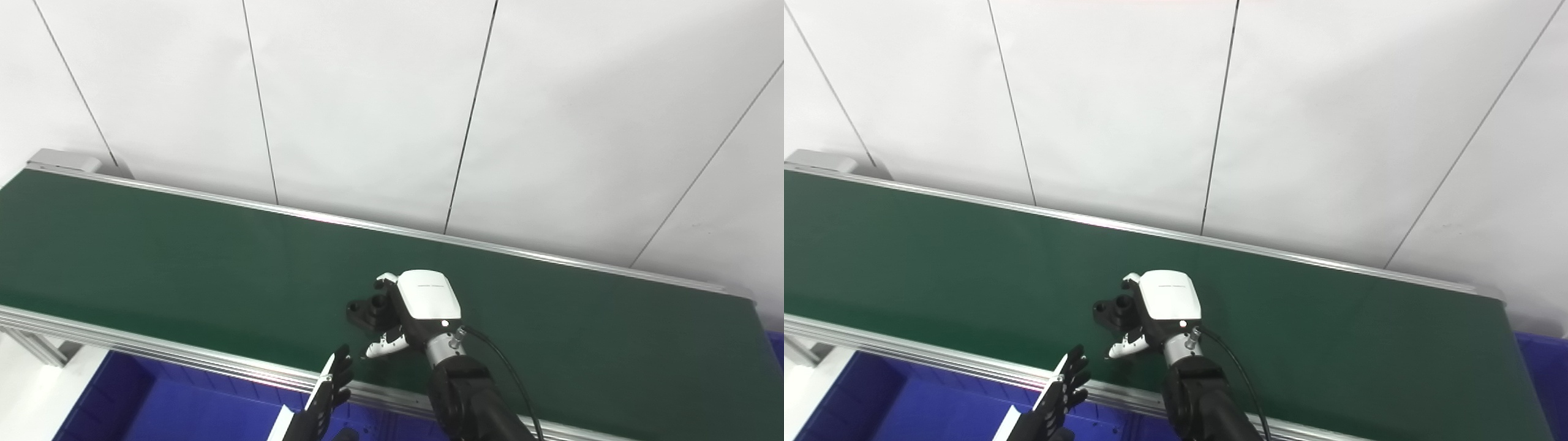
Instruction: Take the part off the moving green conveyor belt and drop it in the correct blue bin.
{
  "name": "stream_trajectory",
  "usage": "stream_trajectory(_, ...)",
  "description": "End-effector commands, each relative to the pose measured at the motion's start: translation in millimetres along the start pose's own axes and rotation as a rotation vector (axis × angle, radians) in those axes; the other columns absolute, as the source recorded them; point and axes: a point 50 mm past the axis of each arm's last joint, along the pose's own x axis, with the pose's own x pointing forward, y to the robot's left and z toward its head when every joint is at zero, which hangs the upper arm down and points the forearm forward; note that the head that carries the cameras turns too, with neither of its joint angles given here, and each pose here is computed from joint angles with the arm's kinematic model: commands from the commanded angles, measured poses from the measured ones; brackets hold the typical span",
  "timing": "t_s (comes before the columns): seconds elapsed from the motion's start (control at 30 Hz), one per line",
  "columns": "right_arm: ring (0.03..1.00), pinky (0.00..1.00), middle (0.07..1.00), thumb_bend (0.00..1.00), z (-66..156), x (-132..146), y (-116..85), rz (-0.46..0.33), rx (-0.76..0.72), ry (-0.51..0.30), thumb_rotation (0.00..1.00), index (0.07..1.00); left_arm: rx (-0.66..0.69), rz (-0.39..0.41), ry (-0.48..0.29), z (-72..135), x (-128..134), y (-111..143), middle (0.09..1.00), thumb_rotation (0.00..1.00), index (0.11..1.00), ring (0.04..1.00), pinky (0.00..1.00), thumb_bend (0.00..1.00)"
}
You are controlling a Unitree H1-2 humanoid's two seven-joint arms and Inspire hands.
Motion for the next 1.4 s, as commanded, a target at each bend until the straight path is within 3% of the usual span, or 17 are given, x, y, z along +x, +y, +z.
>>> stream_trajectory(0.0, 0.191, 0.13, 0.289, 0.55, 3, 5, -3, -0.023, -0.008, -0.034, 0.16, 0.532, -0.025, 0.01, -0.045, 13, -1, -3, 0.993, 0.95, 1.0, 0.969, 0.93, 0.74)
stream_trajectory(0.23, 0.183, 0.12, 0.29, 0.51, -5, 3, -1, 0.088, -0.079, 0.062, 0.12, 0.49, -0.028, 0.007, -0.038, 13, -1, -2, 0.995, 0.96, 1.0, 0.968, 0.92, 0.76)
stream_trajectory(0.3, 0.231, 0.16, 0.447, 0.53, -9, 2, -2, 0.108, -0.088, 0.074, 0.02, 0.487, -0.03, 0.008, -0.038, 13, -1, -2, 0.991, 0.95, 1.0, 0.965, 0.92, 0.76)
stream_trajectory(0.33, 0.233, 0.16, 0.452, 0.53, -11, 2, -2, 0.115, -0.088, 0.081, 0.01, 0.487, -0.028, 0.008, -0.039, 12, 0, -2, 0.99, 0.95, 1.0, 0.965, 0.92, 0.76)
stream_trajectory(0.9, 0.212, 0.15, 0.47, 0.53, -28, -17, 2, 0.073, 0.015, 0.107, 0.0, 0.488, -0.022, 0.004, -0.042, 11, 3, -2, 0.978, 0.97, 1.0, 0.95, 0.91, 0.76)
stream_trajectory(1.1, 0.262, 0.19, 0.472, 0.52, -36, -32, -27, -0.003, 0.05, 0.069, 0.0, 0.487, -0.021, 0.011, -0.044, 12, 2, 2, 0.973, 0.98, 1.0, 0.947, 0.9, 0.76)
stream_trajectory(1.27, 0.3, 0.23, 0.431, 0.52, -49, -48, -79, -0.098, 0.018, 0.031, 0.0, 0.523, -0.009, 0.012, -0.043, 11, 1, 10, 0.972, 1.0, 1.0, 0.949, 0.91, 0.77)
stream_trajectory(1.37, 0.229, 0.16, 0.467, 0.52, -53, -58, -105, -0.148, -0.008, 0.014, 0.0, 0.49, 0.002, 0.01, -0.045, 11, 1, 17, 0.972, 1.0, 1.0, 0.943, 0.9, 0.78)
